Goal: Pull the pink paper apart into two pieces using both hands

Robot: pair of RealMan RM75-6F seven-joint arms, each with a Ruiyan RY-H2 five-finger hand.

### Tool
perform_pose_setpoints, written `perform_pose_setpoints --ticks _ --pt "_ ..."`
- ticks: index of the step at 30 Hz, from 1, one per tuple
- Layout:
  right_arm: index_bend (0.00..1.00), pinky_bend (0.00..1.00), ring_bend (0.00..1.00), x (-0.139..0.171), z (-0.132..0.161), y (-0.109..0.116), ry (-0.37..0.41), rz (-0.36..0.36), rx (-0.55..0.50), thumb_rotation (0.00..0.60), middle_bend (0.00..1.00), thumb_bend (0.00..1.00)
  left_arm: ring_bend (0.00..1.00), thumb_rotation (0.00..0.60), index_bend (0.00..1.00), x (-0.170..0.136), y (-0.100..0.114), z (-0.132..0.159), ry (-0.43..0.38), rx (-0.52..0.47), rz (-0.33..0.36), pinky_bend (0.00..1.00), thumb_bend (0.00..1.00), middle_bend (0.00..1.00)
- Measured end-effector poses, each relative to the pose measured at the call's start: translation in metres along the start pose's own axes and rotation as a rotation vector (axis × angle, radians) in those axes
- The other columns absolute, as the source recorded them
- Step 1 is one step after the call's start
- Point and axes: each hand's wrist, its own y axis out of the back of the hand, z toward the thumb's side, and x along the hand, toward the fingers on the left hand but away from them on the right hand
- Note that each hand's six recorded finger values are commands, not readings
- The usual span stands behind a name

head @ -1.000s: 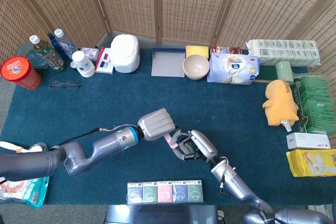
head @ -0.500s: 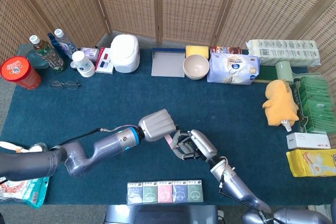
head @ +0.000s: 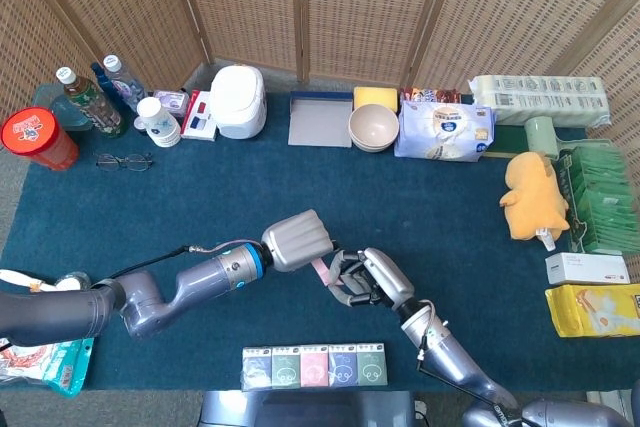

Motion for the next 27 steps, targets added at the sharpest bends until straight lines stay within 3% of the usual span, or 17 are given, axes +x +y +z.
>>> perform_pose_setpoints --ticks 27 --pt "0.74 0.85 0.93 0.007 -0.002 0.007 -0.010 -0.013 0.013 0.600 0.98 0.41 0.96 0.600 0.64 -0.012 -0.023 -0.021 0.061 -0.017 -0.051 0.98 0.39 1.00"
